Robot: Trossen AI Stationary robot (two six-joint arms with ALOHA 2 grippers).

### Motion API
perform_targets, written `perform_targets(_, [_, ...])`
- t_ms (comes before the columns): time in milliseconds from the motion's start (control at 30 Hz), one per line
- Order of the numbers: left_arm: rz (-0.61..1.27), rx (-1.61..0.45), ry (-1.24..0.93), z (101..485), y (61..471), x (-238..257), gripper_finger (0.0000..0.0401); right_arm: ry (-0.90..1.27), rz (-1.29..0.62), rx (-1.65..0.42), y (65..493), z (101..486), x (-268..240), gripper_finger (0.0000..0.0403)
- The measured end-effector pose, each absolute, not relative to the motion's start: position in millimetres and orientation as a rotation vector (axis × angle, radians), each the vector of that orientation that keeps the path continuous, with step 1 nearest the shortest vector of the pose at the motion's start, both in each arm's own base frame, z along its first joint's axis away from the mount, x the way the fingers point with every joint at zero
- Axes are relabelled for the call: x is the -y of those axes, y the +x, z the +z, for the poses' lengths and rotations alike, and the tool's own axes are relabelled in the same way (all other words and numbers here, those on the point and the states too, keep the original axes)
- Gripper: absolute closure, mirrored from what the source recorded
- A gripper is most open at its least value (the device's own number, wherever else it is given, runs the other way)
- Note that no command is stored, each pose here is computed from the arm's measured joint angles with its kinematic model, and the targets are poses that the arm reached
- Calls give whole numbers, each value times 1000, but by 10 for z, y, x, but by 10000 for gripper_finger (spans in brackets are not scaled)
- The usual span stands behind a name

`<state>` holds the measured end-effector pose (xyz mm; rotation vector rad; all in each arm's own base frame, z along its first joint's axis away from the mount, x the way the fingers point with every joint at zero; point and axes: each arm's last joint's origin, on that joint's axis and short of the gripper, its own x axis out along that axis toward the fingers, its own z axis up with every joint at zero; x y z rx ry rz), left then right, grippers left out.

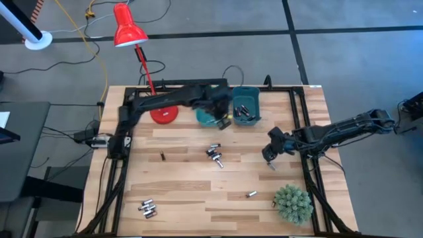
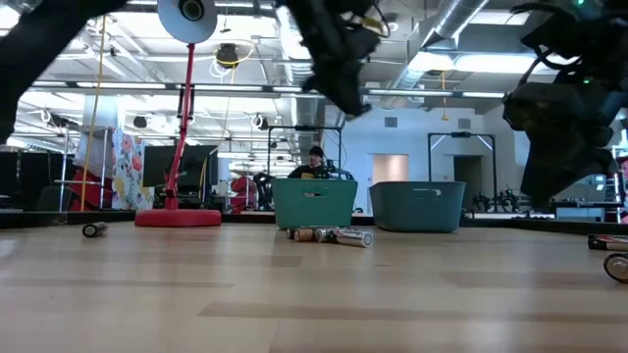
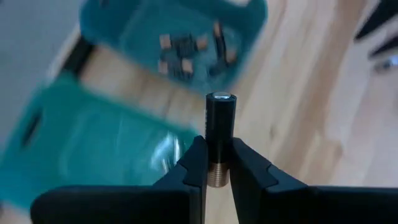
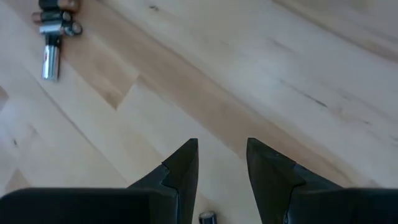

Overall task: Sort batteries
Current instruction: Put the black battery into the blue bin

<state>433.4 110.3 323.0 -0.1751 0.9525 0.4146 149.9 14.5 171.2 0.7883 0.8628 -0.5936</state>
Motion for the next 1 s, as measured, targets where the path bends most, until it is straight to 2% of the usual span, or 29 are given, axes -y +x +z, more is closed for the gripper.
perform_targets(167, [340,-891,-137,3085,4708,-1370,365,806,-633,-851,1506,1708,-80,253])
perform_targets(333, [309,-831,-172,2702,4939,-1538,365,806,-653,-847,1510,1703,-37,253])
perform_targets(600, [318,-893,-185,2325,5029,-1643,365,827,-677,-841,1508,1701,-12,253])
perform_targets(1000, [233,-926,-163,2168,5031,-1586,365,860,-734,-813,1508,1702,89,253])
